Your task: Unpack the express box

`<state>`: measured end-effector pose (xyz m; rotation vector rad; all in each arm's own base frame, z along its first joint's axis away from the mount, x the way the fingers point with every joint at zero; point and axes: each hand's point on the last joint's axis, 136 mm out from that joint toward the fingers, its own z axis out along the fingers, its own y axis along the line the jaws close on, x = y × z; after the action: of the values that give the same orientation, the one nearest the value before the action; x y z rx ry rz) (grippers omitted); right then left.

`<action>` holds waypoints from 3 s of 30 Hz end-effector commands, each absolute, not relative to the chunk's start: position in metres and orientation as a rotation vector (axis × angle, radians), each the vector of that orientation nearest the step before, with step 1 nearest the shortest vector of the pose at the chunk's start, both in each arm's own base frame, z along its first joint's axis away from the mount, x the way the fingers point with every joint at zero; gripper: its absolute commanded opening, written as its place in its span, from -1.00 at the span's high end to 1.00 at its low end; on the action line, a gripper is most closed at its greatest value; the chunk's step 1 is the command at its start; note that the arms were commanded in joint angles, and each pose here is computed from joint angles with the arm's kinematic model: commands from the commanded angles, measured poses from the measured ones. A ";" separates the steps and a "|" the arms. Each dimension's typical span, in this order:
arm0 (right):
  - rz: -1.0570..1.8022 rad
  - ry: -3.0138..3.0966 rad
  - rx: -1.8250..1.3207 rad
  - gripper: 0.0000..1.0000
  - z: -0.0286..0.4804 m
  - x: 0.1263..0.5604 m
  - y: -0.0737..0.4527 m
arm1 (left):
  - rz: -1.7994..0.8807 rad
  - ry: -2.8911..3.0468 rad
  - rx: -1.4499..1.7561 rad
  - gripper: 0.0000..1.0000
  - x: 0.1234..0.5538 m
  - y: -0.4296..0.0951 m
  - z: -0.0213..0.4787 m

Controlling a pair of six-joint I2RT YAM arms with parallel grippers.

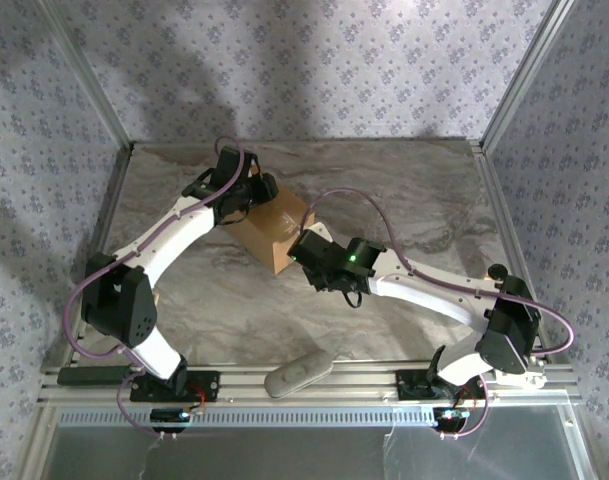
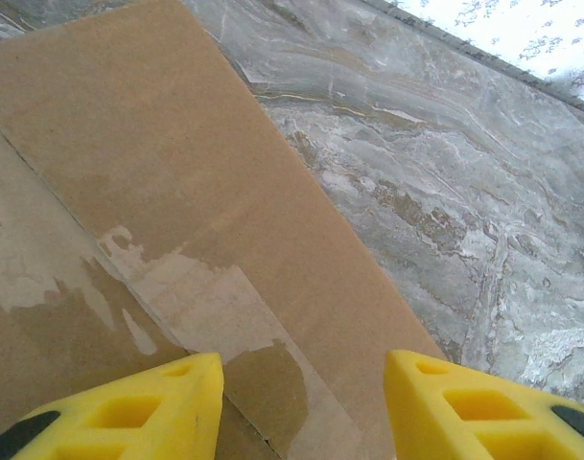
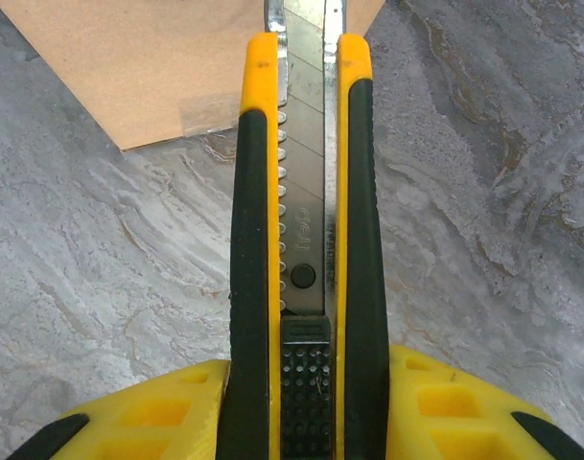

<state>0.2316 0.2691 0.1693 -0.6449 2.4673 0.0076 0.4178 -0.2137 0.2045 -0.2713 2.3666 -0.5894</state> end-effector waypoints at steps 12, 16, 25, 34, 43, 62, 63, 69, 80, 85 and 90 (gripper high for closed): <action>-0.032 2.418 -0.598 1.00 0.186 0.242 0.267 | -0.600 2.402 -0.288 0.04 0.414 -0.215 0.192; -0.032 2.420 -0.599 1.00 0.184 0.242 0.267 | -0.601 2.400 -0.287 0.04 0.414 -0.215 0.193; 0.007 2.426 -0.627 1.00 0.182 0.241 0.275 | -0.614 2.402 -0.290 0.04 0.413 -0.216 0.192; 0.042 2.421 -0.664 1.00 0.184 0.240 0.285 | -0.668 2.405 -0.300 0.04 0.410 -0.223 0.188; 0.085 2.422 -0.690 1.00 0.185 0.240 0.292 | -0.697 2.405 -0.292 0.04 0.408 -0.228 0.185; 0.032 2.460 -0.613 1.00 0.177 0.244 0.278 | -0.747 2.287 -0.222 -0.17 0.416 -0.227 0.255; 0.027 2.460 -0.612 1.00 0.177 0.244 0.277 | -0.749 2.285 -0.223 -0.19 0.416 -0.227 0.257; 0.038 2.465 -0.612 1.00 0.177 0.244 0.279 | -0.757 2.283 -0.234 -0.16 0.404 -0.215 0.268; 0.046 2.470 -0.619 1.00 0.175 0.245 0.281 | -0.674 2.418 -0.320 0.12 0.318 -0.168 0.208; 0.063 2.467 -0.629 1.00 0.176 0.245 0.285 | -0.694 2.449 -0.353 0.12 0.302 -0.168 0.188; 0.080 2.469 -0.651 1.00 0.177 0.245 0.289 | -0.710 2.462 -0.329 0.12 0.309 -0.185 0.176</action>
<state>0.2413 0.2801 0.1698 -0.6476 2.4773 0.0414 0.2996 -0.1726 0.1703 -0.3322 2.4958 -0.6643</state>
